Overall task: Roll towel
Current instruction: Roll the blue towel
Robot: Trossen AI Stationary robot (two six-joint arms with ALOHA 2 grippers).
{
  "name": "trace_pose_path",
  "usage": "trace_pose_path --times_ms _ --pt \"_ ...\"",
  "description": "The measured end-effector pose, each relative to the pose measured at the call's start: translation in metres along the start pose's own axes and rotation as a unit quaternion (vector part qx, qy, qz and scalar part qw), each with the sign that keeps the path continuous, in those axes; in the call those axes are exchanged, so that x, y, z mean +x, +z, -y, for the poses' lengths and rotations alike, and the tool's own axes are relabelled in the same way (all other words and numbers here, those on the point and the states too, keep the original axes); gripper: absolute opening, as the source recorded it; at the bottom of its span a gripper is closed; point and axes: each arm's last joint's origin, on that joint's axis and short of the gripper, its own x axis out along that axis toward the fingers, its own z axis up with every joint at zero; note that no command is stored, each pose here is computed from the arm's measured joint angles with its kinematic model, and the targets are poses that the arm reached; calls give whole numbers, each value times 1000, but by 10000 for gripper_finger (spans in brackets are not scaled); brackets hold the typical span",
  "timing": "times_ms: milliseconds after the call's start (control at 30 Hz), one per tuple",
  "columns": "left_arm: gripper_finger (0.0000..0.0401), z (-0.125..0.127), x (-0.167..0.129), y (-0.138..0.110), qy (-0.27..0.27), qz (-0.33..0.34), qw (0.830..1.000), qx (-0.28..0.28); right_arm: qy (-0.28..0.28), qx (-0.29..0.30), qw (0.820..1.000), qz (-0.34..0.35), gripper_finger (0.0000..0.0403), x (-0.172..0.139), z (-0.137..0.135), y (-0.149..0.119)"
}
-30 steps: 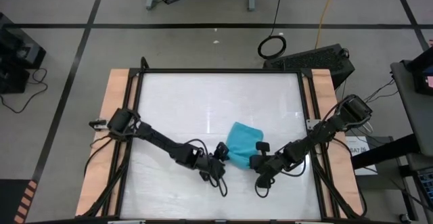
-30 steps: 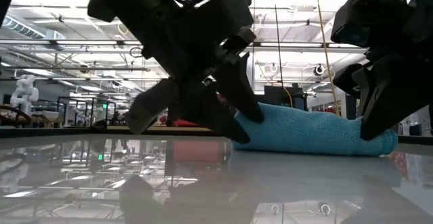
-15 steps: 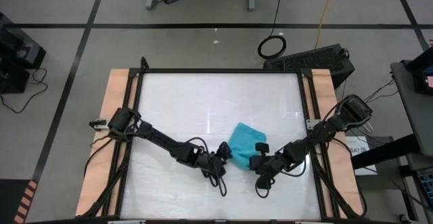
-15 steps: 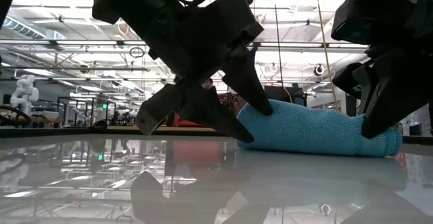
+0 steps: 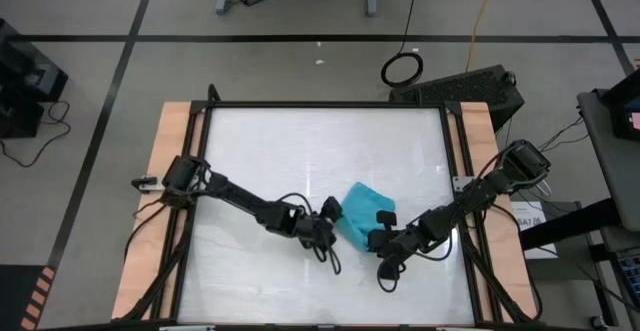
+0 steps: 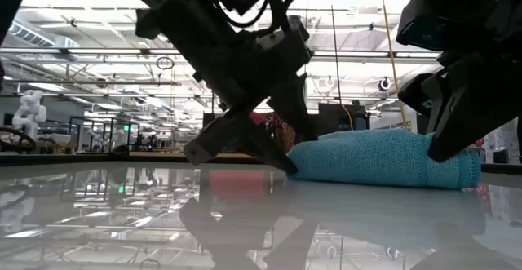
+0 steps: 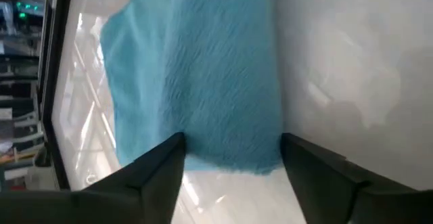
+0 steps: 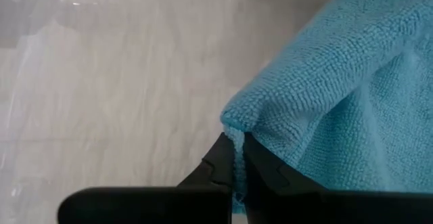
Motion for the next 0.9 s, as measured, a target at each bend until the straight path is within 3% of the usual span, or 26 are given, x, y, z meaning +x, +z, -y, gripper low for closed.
trace_pose_path --times_ms 200,533,733,900 --pt "200 -7 6 -8 -29 27 999 14 4 -2 1000 2 4 0 -1 0" --pt "111 6 14 -7 -79 53 994 47 4 -7 1000 0 4 0 -1 0" --pt "15 15 9 -4 -101 40 994 31 6 -14 1000 -10 4 0 1 -1" --pt "11 18 4 1 -143 34 989 -26 -6 -35 999 -29 22 0 3 -4"
